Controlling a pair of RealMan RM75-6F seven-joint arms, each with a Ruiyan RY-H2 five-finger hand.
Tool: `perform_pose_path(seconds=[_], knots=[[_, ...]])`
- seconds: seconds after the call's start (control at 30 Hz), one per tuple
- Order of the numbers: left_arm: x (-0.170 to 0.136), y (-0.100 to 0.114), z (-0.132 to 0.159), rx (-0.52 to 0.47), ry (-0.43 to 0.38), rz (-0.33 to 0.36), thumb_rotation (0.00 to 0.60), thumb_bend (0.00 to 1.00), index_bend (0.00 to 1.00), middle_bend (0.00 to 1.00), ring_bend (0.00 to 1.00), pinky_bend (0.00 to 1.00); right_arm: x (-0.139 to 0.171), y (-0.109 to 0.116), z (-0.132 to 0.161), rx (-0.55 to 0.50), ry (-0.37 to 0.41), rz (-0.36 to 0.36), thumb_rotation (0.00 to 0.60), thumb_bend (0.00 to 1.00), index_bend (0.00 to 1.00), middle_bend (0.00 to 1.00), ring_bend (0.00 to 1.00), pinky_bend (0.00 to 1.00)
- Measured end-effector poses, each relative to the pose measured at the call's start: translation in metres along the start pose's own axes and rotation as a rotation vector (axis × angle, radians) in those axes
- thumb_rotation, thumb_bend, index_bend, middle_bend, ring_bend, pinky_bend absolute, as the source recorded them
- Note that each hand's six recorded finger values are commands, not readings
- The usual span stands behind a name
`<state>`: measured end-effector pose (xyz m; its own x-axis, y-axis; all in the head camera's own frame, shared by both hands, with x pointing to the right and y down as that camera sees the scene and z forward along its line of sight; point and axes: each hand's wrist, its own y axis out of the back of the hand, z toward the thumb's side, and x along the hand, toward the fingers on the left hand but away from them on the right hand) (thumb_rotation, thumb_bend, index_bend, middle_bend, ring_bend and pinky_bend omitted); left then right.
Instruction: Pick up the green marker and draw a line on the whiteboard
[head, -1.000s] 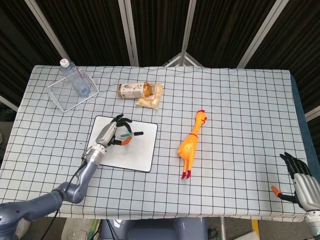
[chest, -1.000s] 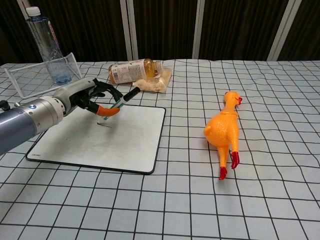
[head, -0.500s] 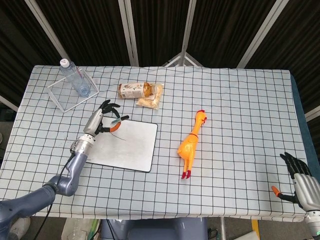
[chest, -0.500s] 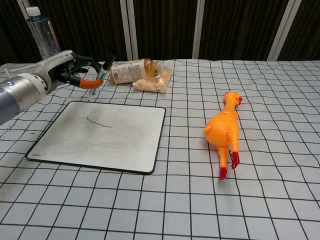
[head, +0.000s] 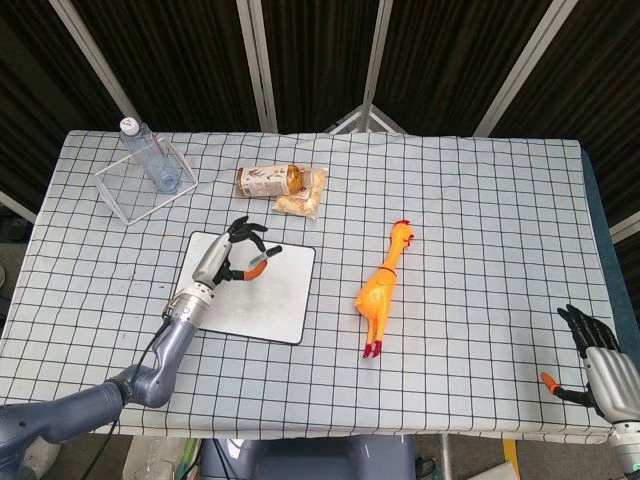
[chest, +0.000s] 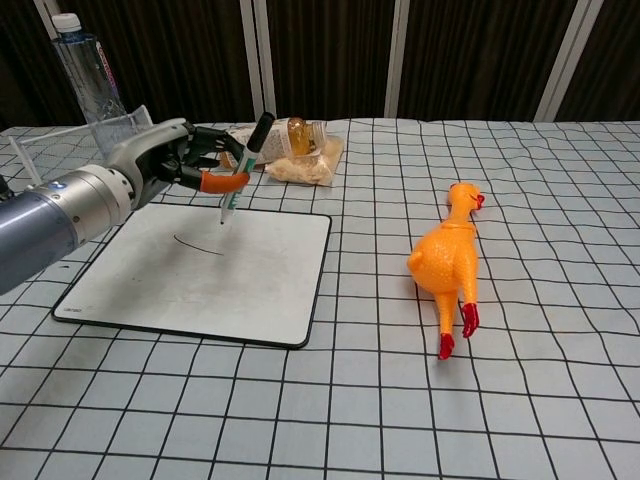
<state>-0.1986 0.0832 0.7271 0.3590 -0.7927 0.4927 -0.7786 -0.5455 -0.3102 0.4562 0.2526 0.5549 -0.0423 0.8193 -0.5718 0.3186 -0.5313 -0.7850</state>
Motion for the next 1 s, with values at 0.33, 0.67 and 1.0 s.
perform_pose_path(seconds=[0.33, 0.67, 1.0], knots=[[0.005, -0.027, 0.000, -0.017, 0.010, -0.027, 0.600, 0.53, 0.72, 0.23, 0.00, 0.00, 0.000, 0.001, -0.002, -0.002, -0.004, 0.000, 0.600, 0.27, 0.00, 0.00, 0.00, 0.00], [0.008, -0.031, 0.000, -0.019, 0.013, -0.028, 0.600, 0.53, 0.72, 0.23, 0.00, 0.00, 0.001, 0.001, -0.002, -0.001, -0.005, 0.001, 0.600, 0.27, 0.00, 0.00, 0.00, 0.00], [0.005, -0.031, -0.008, -0.007, 0.035, -0.036, 0.600, 0.53, 0.72, 0.23, 0.00, 0.00, 0.002, 0.001, -0.001, 0.001, -0.003, 0.000, 0.600, 0.27, 0.00, 0.00, 0.00, 0.00]])
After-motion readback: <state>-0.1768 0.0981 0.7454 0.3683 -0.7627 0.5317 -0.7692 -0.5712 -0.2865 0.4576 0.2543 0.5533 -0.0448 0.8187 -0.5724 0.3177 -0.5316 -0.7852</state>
